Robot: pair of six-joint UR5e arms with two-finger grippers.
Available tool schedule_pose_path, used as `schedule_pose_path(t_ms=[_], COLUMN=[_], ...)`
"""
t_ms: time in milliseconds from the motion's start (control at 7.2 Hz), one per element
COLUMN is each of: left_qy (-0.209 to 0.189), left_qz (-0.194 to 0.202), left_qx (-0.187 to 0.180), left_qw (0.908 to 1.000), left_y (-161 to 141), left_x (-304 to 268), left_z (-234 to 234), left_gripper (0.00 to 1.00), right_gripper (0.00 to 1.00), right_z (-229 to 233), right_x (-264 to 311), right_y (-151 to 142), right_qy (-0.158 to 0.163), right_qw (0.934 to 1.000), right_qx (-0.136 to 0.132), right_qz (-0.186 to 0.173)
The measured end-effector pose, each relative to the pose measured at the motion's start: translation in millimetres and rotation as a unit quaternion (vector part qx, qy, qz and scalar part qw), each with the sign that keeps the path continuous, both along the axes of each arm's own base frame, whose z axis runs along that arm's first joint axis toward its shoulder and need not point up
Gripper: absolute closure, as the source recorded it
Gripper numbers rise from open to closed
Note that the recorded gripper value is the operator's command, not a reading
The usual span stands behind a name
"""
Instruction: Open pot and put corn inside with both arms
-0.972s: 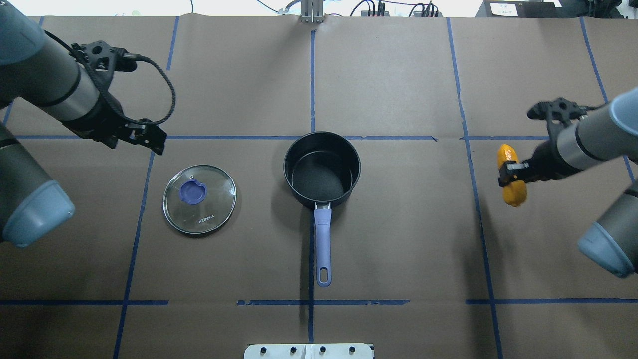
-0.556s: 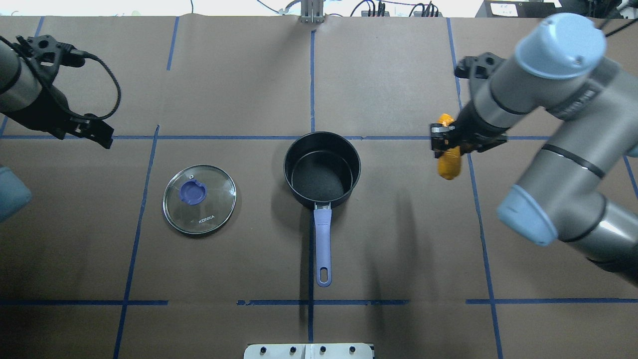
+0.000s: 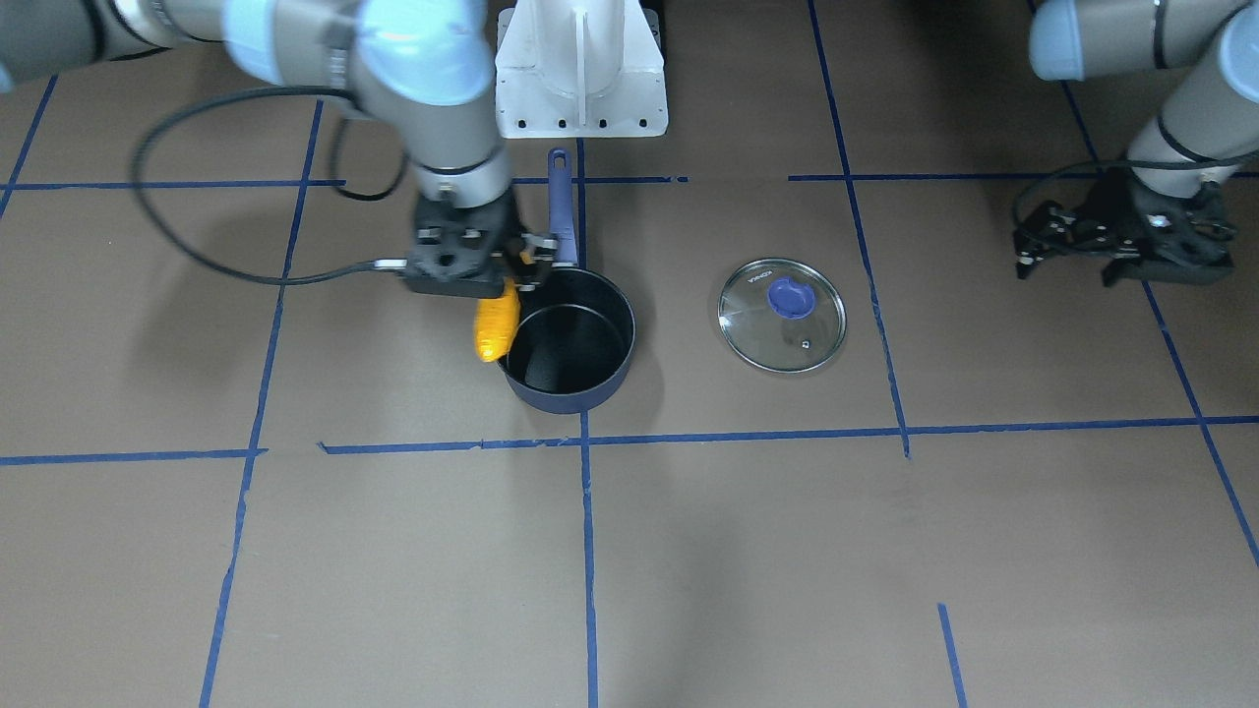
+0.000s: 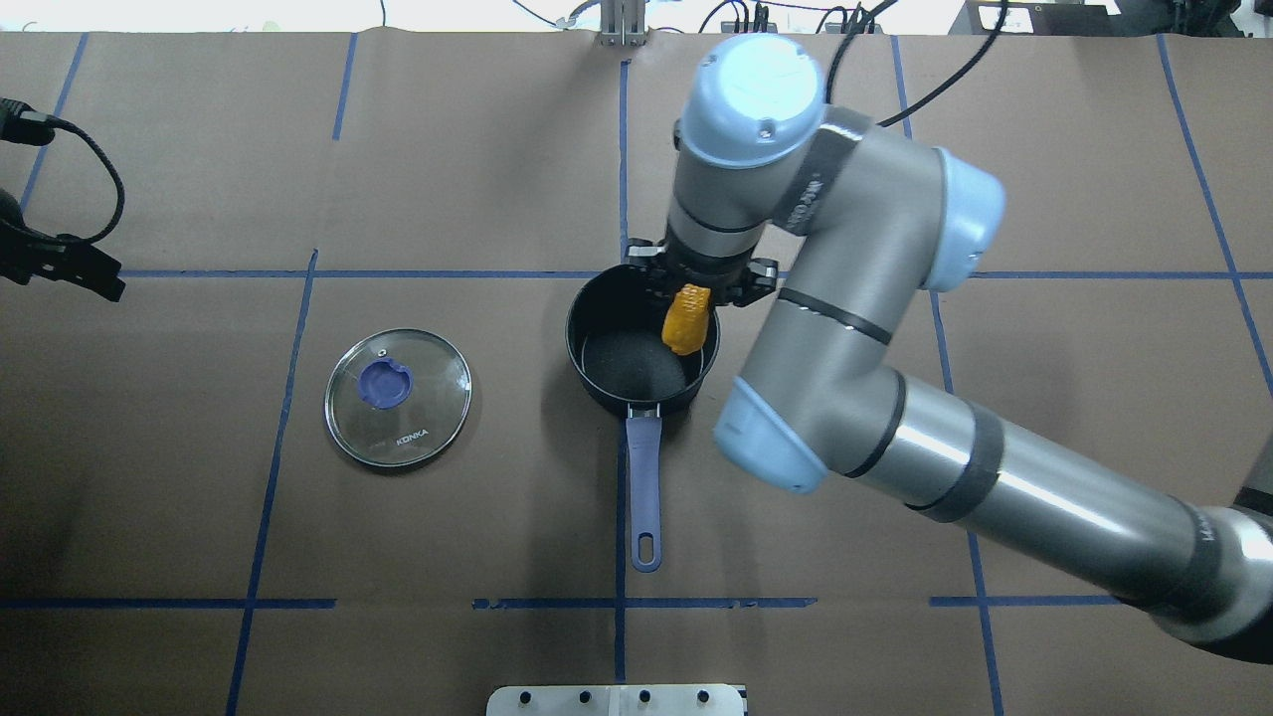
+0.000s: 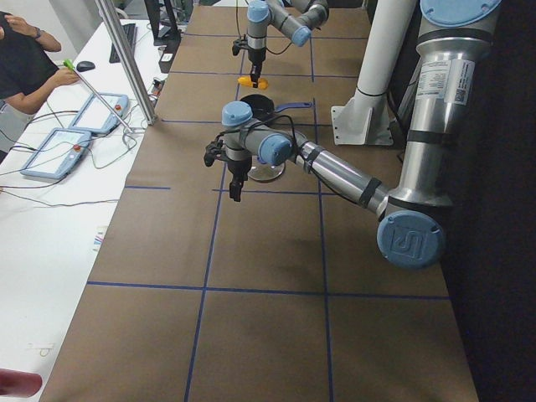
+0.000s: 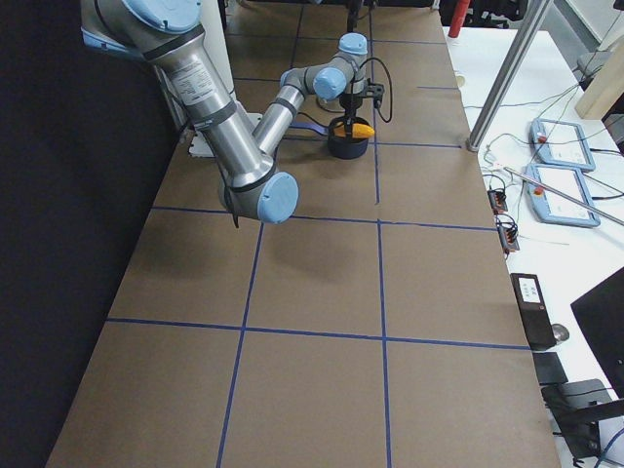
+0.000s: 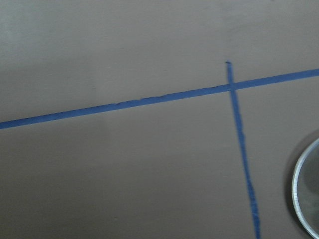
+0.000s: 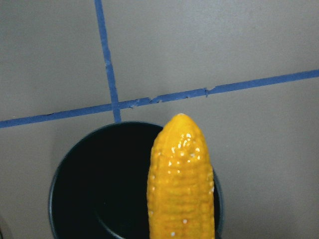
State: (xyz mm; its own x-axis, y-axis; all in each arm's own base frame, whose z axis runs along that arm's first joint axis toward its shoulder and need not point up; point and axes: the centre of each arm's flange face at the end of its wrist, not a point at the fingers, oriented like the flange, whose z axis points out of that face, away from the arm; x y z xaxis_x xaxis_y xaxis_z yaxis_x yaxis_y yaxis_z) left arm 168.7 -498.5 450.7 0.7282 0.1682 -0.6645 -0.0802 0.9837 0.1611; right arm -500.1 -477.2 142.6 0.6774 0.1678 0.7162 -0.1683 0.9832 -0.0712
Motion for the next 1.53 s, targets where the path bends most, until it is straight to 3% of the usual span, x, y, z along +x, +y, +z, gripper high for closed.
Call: schedule_pose_path(t_ms=[139,278,417,556,972,1528], left_qy=[-0.003,-0.004,-0.002,0.002,-0.006,-0.017], left_qz=[-0.001,-0.001,0.006,0.016,0.039,0.059], left_qx=[0.0,-0.001,0.0,0.003,0.019,0.025], left_qw=[1.0,1.0,1.0,0.9999,0.999,0.9978], left_y=[-6.0,-10.2,-14.2,-18.8,-29.9,-22.8], left_x=[-8.4,-16.6,-27.3,-40.5,-85.2,-138.1], left_z=[13.9,23.7,33.7,45.7,86.3,138.4], left_gripper=[0.0,0.0,0.0,0.0,0.0,0.0], right_gripper=[0.98,0.88,0.65,0.01,0.0,0.0], right_z=[-5.6,-4.9,-2.4,-1.2,-0.6,3.9], right_x=[-18.0,-30.5,-38.4,-41.7,-42.5,-26.2], right_y=[5.1,7.0,8.0,8.7,8.8,-2.1], right_qy=[0.001,0.001,0.002,0.003,0.002,0.002], right_qw=[1.0,1.0,1.0,1.0,1.0,0.9999], right_qx=[0.001,0.002,0.001,0.0,0.003,0.01], right_qz=[0.004,0.007,0.007,0.006,0.003,0.005])
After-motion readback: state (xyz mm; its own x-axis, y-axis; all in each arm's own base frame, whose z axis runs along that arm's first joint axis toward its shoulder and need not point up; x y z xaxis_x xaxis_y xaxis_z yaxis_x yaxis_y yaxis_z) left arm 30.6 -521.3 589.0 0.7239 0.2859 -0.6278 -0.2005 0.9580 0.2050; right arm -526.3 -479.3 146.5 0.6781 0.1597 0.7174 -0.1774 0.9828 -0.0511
